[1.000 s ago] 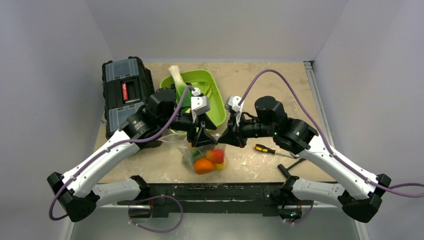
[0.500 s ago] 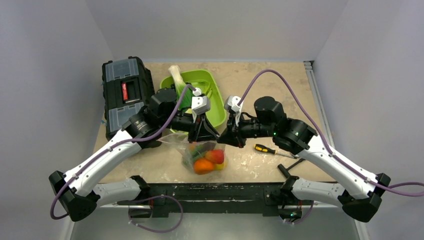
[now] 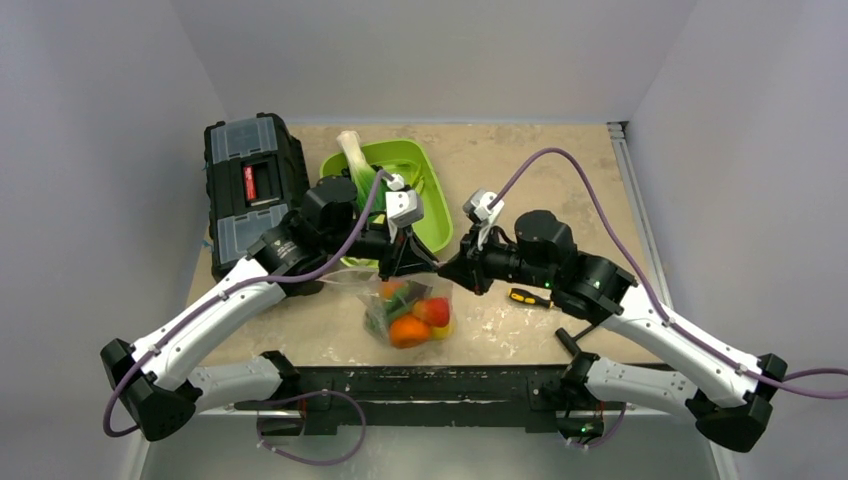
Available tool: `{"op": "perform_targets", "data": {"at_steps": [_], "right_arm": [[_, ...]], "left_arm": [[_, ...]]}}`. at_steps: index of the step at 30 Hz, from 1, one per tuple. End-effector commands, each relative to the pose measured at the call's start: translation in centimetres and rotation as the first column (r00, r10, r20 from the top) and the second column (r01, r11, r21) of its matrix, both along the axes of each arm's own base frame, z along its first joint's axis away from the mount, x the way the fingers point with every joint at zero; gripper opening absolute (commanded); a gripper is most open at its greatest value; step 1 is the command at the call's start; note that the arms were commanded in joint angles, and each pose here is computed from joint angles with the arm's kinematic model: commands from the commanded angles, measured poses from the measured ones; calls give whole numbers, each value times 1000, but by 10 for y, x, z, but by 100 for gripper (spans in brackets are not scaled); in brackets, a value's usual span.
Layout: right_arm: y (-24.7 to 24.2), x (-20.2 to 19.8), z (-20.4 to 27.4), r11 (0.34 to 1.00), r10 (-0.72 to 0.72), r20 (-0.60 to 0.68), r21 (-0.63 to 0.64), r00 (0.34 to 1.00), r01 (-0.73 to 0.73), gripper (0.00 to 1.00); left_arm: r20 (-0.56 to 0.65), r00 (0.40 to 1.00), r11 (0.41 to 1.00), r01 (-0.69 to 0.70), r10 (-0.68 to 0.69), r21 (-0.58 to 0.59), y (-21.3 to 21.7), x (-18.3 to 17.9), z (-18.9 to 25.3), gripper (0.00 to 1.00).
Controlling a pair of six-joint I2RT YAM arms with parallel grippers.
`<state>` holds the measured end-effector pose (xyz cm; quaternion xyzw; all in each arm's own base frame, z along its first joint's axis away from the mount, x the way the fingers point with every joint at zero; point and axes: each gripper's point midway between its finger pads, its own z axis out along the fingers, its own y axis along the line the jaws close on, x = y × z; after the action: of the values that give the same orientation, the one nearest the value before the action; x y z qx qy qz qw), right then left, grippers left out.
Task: Place the food in the zip-top bag and seal the zipper
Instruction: Zip the zipper food storage bag at the center of the board.
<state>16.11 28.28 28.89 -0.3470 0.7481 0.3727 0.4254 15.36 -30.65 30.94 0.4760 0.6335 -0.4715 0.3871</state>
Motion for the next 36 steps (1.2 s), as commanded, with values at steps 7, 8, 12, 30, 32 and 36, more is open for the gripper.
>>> {"op": "perform_targets", "data": {"at_steps": [7,8,12,30,32,36], "right_arm": [[-58,43,19,906,-421,49,74,906,417,0],[-62,42,17,902,-430,46,60,902,427,0],[-72,39,13,889,-457,44,61,888,454,0],[-30,4,14,992,-28,70,-122,997,36,71],[-23,3,15,990,26,78,-137,997,-15,75],[-3,-7,19,982,166,96,-107,981,-156,77]], "left_arm": [[87,996,995,-41,33,89,18,3,-1,0],[93,995,995,-42,34,93,19,3,-1,0],[112,994,994,-23,11,103,23,-1,1,0],[123,991,994,34,-47,103,26,-13,3,0],[117,992,994,43,-54,101,25,-14,3,0],[109,992,994,49,-60,101,23,-14,2,0]]}}
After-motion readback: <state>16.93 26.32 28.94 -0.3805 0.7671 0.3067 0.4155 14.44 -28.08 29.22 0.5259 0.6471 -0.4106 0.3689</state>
